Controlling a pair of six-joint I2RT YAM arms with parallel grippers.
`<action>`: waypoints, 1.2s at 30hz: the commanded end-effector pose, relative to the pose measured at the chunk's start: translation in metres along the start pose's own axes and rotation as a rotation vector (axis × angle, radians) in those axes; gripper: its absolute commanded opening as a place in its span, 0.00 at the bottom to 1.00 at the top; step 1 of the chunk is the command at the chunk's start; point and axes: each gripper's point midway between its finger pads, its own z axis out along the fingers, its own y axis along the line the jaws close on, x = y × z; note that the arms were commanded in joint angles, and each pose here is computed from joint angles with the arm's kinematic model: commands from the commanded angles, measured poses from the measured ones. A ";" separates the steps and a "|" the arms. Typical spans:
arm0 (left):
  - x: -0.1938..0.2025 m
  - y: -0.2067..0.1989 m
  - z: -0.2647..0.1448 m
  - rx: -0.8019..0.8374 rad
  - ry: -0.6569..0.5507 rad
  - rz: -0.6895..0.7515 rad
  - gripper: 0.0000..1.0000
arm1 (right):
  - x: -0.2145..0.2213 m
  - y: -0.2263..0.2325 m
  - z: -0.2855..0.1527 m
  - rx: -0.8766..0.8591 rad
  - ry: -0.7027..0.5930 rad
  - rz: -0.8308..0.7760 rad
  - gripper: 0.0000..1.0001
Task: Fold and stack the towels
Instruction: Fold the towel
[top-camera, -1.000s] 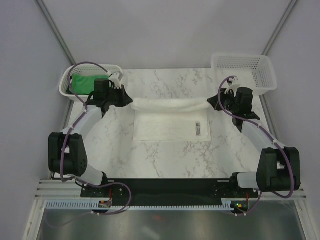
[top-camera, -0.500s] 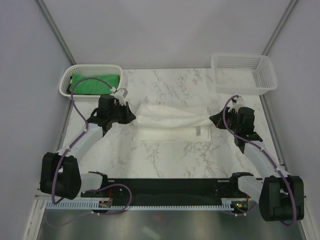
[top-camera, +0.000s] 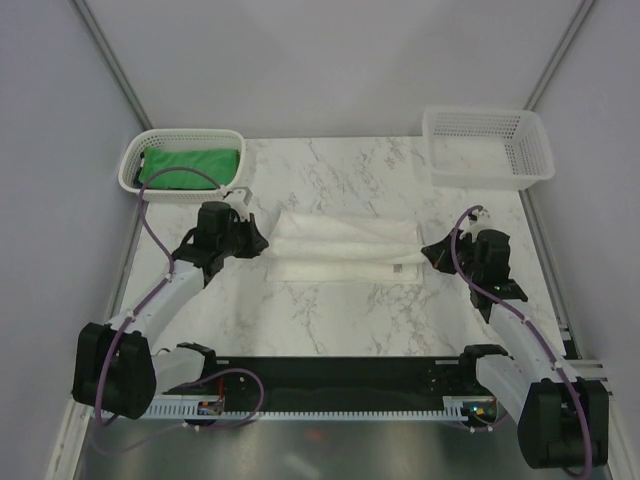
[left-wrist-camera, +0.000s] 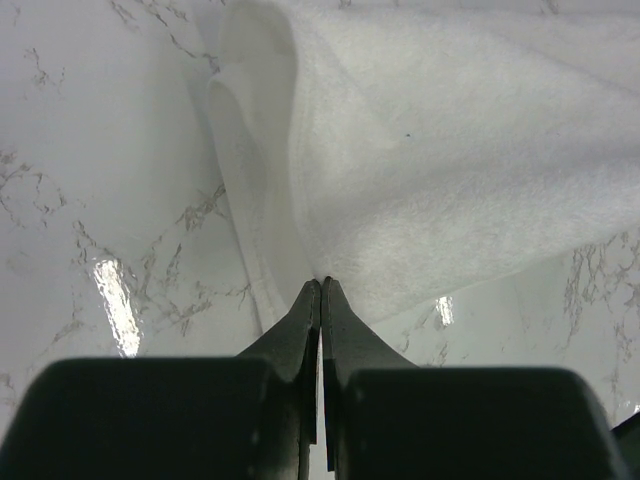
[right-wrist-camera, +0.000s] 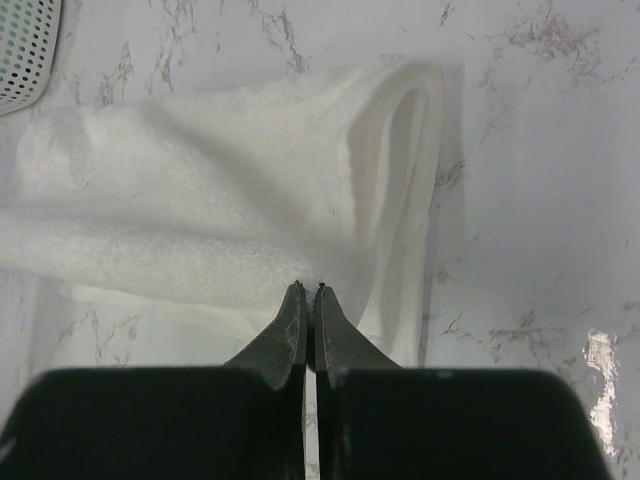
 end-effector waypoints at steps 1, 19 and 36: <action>-0.004 0.006 -0.002 -0.046 -0.016 -0.034 0.02 | -0.018 0.004 -0.003 0.010 -0.035 -0.001 0.01; 0.022 0.008 -0.013 -0.080 0.040 -0.134 0.36 | 0.022 -0.023 -0.010 0.156 0.046 0.190 0.56; -0.015 -0.076 0.008 0.348 0.106 -0.129 0.37 | -0.059 0.002 0.044 0.108 0.178 0.005 0.53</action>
